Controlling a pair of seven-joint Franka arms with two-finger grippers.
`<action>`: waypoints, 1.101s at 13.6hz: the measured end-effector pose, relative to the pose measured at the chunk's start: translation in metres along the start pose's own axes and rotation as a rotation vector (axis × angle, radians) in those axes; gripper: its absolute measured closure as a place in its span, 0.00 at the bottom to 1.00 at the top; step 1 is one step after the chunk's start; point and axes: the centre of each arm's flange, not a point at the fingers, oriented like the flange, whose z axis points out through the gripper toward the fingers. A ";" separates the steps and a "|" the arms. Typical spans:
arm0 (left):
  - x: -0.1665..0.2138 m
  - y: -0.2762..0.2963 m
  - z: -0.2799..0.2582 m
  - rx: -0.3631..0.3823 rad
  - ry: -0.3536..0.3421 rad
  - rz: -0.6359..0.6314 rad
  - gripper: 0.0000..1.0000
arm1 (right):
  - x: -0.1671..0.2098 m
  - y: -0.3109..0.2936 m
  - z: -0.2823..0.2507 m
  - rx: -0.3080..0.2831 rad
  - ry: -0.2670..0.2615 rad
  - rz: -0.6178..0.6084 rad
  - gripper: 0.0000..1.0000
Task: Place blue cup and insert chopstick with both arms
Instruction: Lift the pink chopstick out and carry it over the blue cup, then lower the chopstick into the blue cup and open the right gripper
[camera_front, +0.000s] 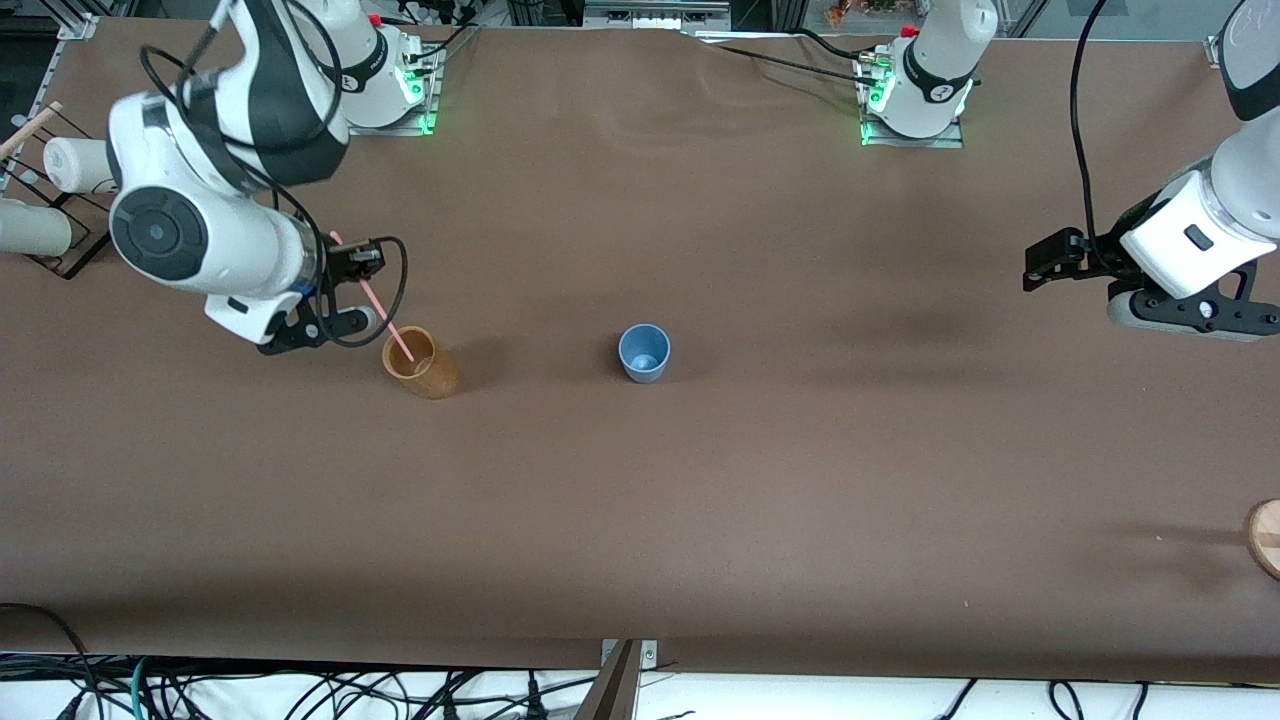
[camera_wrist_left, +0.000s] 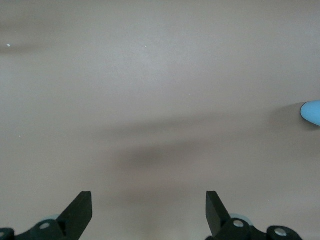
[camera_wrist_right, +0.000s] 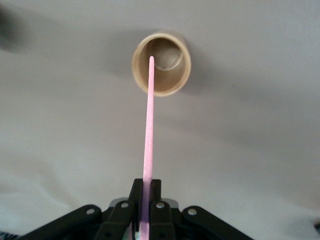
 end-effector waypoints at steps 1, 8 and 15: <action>0.000 0.000 0.000 0.000 0.000 0.001 0.00 | -0.007 -0.018 -0.015 0.022 0.006 0.034 0.91; 0.000 0.000 0.000 0.000 0.000 0.002 0.00 | -0.002 -0.199 -0.001 0.169 0.068 0.255 0.91; 0.001 0.000 0.001 0.000 0.000 0.002 0.00 | 0.056 -0.277 0.034 0.348 0.042 0.399 0.91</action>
